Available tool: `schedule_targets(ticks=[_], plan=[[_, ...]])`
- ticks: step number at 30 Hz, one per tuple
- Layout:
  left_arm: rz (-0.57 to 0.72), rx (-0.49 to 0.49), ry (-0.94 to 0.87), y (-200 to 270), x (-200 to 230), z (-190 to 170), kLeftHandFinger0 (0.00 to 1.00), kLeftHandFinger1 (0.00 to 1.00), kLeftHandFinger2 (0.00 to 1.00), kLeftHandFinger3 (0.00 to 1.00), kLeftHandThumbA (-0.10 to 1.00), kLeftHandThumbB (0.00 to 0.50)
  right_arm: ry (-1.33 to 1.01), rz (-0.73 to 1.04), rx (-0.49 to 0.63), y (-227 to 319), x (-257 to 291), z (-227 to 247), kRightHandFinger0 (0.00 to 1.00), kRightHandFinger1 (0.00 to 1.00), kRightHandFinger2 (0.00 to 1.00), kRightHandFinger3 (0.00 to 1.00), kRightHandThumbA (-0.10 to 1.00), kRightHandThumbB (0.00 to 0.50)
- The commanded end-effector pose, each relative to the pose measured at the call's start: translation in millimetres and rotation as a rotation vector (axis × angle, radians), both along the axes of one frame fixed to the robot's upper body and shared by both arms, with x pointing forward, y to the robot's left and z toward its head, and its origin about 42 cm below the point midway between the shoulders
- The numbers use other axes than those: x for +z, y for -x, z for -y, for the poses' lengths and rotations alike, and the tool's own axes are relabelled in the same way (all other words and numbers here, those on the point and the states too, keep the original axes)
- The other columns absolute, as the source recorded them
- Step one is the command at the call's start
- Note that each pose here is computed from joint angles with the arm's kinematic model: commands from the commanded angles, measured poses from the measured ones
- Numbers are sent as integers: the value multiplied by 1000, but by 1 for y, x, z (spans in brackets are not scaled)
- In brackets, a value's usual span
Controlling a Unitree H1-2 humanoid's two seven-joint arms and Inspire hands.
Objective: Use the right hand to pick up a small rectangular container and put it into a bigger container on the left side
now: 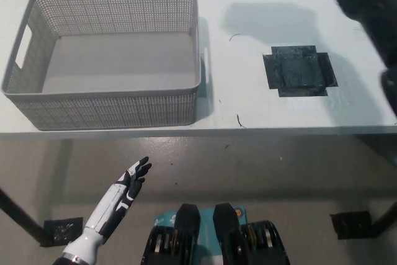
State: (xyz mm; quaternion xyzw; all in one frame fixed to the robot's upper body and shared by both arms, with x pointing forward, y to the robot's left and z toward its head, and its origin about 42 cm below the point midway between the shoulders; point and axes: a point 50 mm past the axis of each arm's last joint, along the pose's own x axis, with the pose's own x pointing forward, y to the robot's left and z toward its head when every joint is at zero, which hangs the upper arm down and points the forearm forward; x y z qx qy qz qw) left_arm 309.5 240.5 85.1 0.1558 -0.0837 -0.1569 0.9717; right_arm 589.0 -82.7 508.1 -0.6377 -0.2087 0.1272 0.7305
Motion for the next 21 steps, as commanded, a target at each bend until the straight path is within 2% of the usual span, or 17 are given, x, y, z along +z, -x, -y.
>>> schedule_targets(ticks=[1,2,3,4,7,9,11,12,14,15,16,17,19,21], plan=[[51,-35,-10,-7,13,1,1000,1000,1000,1000,1000,295,-2,151,150,27,56,-57,0,394,744,768,-100,213],[49,-37,-13,-5,10,1,1000,1000,1000,1000,1000,305,-9,134,158,30,50,-74,0,309,633,657,-100,240],[48,-36,-12,-5,10,0,1000,1000,1000,1000,1000,309,-10,118,157,32,47,-83,0,275,588,622,-100,245],[47,-37,-9,-6,10,0,1000,1000,1000,1000,1000,312,-4,105,156,35,43,-94,0,284,592,632,-100,241],[43,-43,-10,-6,10,1,1000,1000,1000,1000,1000,316,33,118,181,41,26,-119,0,390,701,656,-100,244],[46,-47,-2,-7,10,3,1000,1000,1000,1000,1000,308,42,111,194,45,18,-130,0,413,735,678,-100,240],[44,-47,-10,-6,9,3,1000,1000,1000,1000,1000,317,30,72,179,51,10,-147,0,435,784,769,-100,228],[43,-48,-8,-6,8,5,1000,1000,1000,1000,1000,315,45,64,175,53,5,-155,18,441,779,778,-100,230],[40,-50,-6,-4,8,5,1000,1000,1000,1000,1000,313,47,44,177,56,-3,-162,6,404,710,713,-100,227],[34,-52,2,-3,7,6,1000,1000,1000,1000,1000,313,32,-4,181,56,-14,-167,0,326,618,563,-100,225],[34,-52,2,-3,8,6,1000,1000,1000,1000,1000,313,30,-8,181,57,-15,-167,0,299,590,508,-100,225],[35,-53,2,-4,9,6,1000,1000,1000,1000,1000,312,-5,-32,196,57,-28,-169,0,302,600,504,-100,227],[38,-52,1,-5,10,7,1000,1000,1000,1000,1000,320,-17,-47,197,56,-45,-170,16,297,588,389,-100,221],[35,-52,-1,-5,10,7,1000,1000,1000,1000,1000,324,11,-53,194,56,-63,-172,4,308,620,448,-100,215]])
